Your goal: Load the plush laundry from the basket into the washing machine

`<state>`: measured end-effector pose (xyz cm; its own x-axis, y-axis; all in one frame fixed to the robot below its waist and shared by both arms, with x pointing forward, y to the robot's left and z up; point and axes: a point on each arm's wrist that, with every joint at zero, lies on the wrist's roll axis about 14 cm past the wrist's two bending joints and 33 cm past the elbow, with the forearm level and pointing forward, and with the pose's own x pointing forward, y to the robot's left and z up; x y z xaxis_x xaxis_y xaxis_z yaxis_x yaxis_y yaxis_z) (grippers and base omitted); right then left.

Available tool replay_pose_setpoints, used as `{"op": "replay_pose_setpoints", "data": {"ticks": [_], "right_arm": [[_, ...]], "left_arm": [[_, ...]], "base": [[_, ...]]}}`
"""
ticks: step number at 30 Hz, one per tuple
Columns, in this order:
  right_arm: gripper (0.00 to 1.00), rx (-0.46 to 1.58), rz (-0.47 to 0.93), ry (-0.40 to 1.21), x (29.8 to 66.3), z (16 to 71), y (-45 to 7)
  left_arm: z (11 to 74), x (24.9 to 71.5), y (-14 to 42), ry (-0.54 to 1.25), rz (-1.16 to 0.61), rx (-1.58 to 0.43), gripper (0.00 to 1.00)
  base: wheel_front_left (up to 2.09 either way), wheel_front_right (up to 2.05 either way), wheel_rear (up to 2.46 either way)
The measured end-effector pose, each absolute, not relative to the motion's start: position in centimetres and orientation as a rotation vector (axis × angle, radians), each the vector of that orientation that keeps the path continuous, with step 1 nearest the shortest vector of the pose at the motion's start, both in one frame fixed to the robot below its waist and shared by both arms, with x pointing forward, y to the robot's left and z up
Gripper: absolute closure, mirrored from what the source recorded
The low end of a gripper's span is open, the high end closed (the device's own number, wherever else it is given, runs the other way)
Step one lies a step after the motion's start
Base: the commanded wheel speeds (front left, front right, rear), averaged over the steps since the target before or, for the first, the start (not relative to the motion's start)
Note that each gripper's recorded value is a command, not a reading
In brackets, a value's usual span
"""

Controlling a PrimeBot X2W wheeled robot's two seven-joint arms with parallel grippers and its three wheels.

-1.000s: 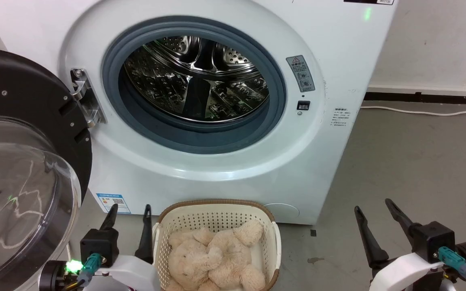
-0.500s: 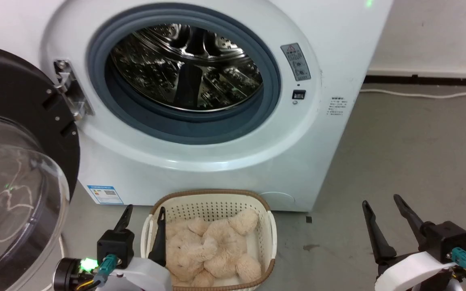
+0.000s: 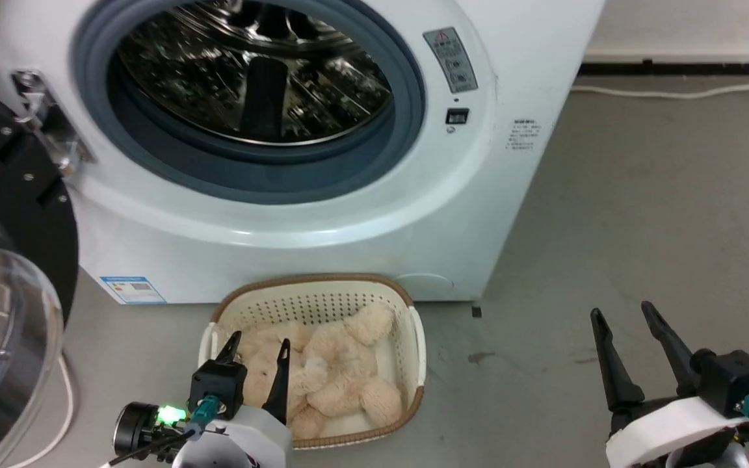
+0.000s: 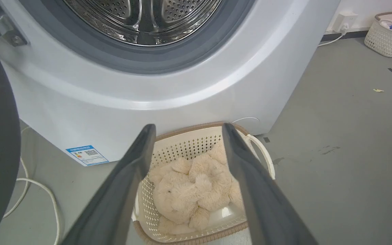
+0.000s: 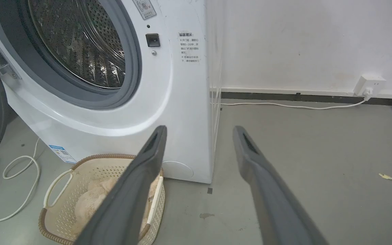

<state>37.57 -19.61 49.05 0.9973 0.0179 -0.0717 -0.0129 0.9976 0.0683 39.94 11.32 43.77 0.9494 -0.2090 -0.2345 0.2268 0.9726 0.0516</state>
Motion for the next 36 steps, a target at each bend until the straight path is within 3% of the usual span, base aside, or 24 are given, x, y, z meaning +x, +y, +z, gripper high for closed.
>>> {"op": "replay_pose_setpoints", "data": {"ticks": [19,36], "right_arm": [[0.0,0.145,-0.079,0.117,38.3,46.3,-22.3],[0.0,0.194,-0.151,0.157,38.9,43.9,-24.1]], "left_arm": [[32.9,40.3,8.6,0.569,-0.358,0.142,0.0],[27.3,42.1,7.0,0.697,-0.464,0.229,0.0]], "base": [[0.0,0.0,0.0],[0.0,0.0,0.0]]}}
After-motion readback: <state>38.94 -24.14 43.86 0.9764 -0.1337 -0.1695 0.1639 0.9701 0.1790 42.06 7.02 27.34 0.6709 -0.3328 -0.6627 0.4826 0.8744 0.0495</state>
